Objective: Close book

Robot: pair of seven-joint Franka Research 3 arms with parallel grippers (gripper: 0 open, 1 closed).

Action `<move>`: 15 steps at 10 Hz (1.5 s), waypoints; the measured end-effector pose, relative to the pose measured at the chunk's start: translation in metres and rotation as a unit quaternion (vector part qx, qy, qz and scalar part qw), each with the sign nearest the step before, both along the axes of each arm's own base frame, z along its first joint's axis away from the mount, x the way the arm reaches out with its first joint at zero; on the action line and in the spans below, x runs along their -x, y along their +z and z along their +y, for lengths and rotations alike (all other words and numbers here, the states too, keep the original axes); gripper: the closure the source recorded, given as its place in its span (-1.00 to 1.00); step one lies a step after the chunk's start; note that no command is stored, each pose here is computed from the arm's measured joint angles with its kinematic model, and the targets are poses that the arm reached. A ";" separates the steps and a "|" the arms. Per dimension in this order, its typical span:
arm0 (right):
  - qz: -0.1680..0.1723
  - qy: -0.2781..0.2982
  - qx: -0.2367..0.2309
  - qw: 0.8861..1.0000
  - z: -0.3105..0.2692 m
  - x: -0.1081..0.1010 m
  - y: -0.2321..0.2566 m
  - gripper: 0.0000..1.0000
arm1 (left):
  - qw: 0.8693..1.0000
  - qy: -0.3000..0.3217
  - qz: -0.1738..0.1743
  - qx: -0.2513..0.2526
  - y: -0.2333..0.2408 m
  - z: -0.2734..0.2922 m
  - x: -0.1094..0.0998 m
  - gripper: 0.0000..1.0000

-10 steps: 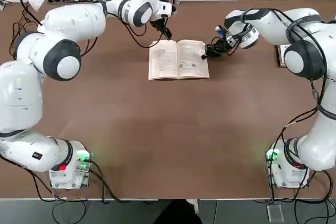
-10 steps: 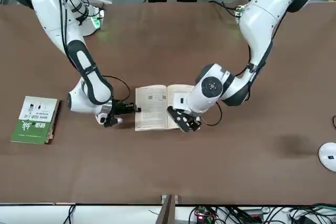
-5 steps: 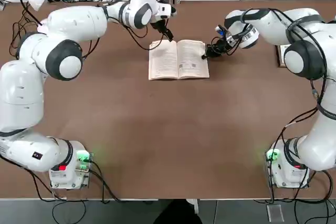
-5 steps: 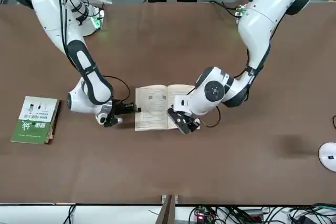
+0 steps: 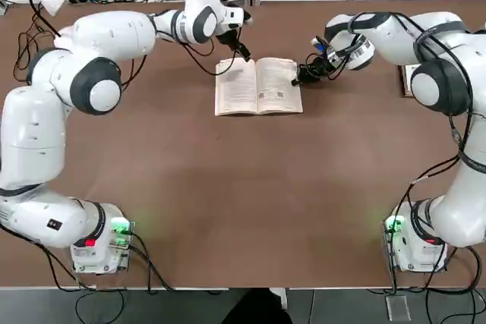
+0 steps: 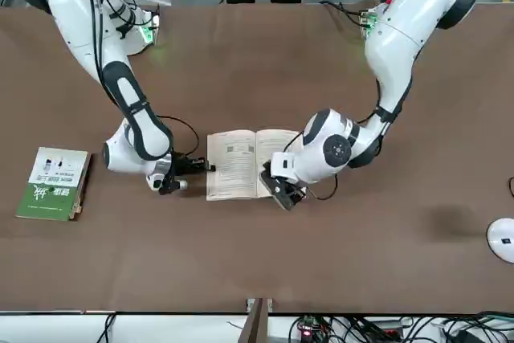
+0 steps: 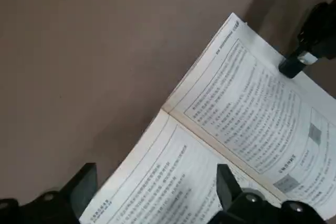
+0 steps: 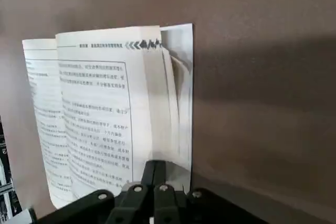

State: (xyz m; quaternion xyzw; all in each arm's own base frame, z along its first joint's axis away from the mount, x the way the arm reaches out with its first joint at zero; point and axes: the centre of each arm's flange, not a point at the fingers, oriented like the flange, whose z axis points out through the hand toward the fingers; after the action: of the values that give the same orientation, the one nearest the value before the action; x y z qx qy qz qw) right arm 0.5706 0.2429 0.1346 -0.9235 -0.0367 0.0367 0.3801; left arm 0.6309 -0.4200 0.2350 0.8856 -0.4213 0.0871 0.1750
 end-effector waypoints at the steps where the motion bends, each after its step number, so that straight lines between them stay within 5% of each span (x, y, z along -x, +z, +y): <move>1: 0.000 0.000 0.000 1.000 0.000 0.000 0.000 0.98 | 1.000 -0.004 -0.003 0.001 -0.002 0.004 -0.004 -1.00; 7: 0.000 0.000 0.000 1.000 0.000 0.000 0.000 0.98 | 1.000 -0.006 -0.013 0.008 -0.003 0.009 -0.016 -1.00; 15: 0.000 0.000 0.000 1.000 0.000 0.000 0.000 0.98 | 0.997 0.022 0.045 0.056 -0.042 0.010 -0.010 -1.00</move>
State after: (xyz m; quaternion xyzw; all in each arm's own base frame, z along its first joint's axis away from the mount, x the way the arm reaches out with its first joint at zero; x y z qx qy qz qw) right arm 0.5706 0.2429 0.1346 -0.9235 -0.0369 0.0365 0.3801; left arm 0.6405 -0.4102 0.1926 0.8864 -0.3881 0.0743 0.2412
